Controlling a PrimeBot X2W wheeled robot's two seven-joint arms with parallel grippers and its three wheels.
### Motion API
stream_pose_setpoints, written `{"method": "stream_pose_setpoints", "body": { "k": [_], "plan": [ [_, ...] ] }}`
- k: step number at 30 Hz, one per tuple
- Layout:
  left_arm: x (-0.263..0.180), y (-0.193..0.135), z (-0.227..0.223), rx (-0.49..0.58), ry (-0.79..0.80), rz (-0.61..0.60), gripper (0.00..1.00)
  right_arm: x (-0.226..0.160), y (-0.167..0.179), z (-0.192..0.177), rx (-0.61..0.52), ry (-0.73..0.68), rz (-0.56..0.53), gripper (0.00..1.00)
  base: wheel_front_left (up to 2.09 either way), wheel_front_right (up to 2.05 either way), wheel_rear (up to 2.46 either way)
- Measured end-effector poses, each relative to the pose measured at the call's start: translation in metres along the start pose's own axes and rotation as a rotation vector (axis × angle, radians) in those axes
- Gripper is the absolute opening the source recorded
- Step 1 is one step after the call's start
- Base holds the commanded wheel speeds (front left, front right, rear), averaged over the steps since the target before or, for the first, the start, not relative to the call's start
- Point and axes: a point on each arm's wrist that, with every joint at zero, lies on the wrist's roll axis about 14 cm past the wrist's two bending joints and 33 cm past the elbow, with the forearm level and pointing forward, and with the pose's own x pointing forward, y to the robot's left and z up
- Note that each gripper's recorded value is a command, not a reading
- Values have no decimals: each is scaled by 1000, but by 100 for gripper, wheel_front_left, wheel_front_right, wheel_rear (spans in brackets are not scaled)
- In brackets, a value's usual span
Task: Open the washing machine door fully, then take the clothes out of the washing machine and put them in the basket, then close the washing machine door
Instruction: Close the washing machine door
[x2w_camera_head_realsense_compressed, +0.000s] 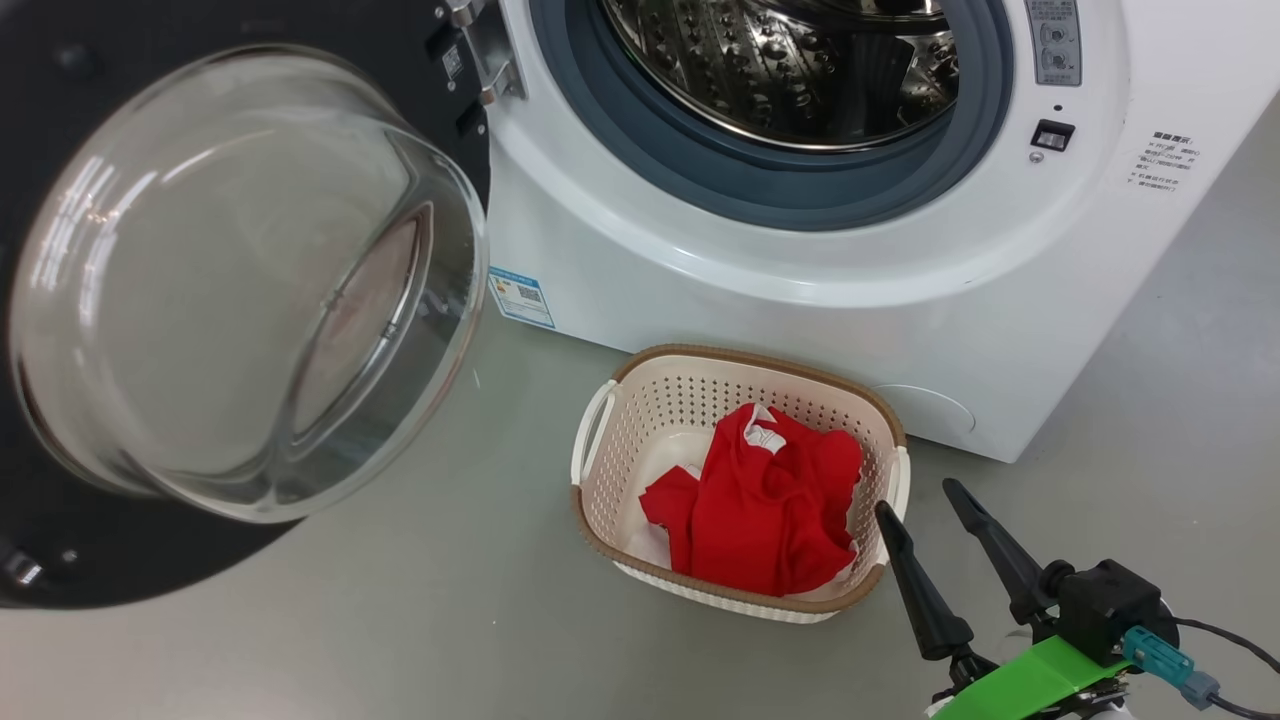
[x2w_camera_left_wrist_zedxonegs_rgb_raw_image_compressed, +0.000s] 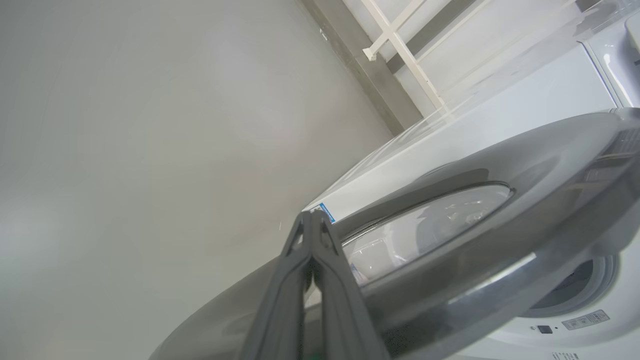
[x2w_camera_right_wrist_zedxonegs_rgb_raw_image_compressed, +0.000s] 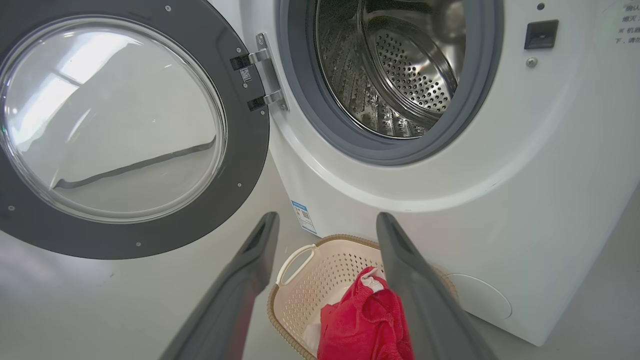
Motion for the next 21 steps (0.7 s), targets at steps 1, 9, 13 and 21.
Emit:
{"method": "stream_pose_setpoints", "body": {
  "k": [1,9,13,21],
  "plan": [
    [0,-1,-3,7,16,-5,0,0,0,0,0,-1,-1,100,0,0,0],
    [-6,-15,-33,52,154,-86,0,0,-1,7,-6,-19,-10,100,0,0,0],
    [-12,-27,-47,86,211,-145,0,-1,2,11,-8,-30,-8,100,0,0,0],
    [-19,-60,-79,177,315,-271,0,-4,0,17,-15,-47,-19,100,0,0,0]
  ]
}}
